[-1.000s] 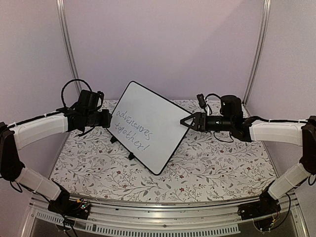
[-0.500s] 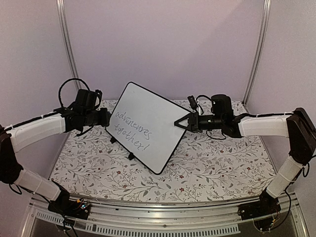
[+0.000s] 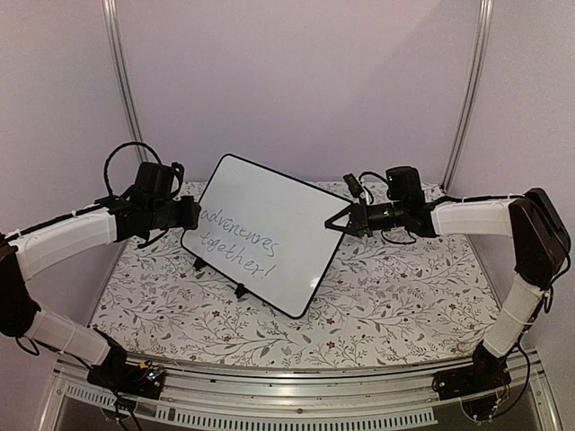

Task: Erase the whiteboard
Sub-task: Erase the center of the whiteboard.

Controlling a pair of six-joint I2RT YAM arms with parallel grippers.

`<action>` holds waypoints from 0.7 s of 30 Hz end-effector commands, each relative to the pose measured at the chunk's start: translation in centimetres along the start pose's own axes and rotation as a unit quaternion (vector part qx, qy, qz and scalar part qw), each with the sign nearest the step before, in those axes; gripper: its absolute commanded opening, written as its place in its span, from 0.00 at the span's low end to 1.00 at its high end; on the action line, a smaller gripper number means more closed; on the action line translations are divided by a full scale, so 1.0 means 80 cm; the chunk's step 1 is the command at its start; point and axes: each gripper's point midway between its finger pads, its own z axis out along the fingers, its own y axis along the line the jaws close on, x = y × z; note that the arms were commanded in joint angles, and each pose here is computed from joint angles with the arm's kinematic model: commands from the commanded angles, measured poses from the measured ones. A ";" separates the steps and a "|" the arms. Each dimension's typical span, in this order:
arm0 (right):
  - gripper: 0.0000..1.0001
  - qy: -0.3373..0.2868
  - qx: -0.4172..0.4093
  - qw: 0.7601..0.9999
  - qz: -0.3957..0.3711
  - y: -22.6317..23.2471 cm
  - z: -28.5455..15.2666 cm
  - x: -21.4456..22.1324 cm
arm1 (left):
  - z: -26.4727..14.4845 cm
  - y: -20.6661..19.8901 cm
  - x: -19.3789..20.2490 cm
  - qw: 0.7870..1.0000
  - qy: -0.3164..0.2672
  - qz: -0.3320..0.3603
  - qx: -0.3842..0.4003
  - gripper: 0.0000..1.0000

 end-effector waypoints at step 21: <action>0.00 0.078 -0.006 0.994 -0.074 0.007 -0.072 0.017 | 0.006 -0.013 0.021 0.999 0.017 -0.013 0.042 0.00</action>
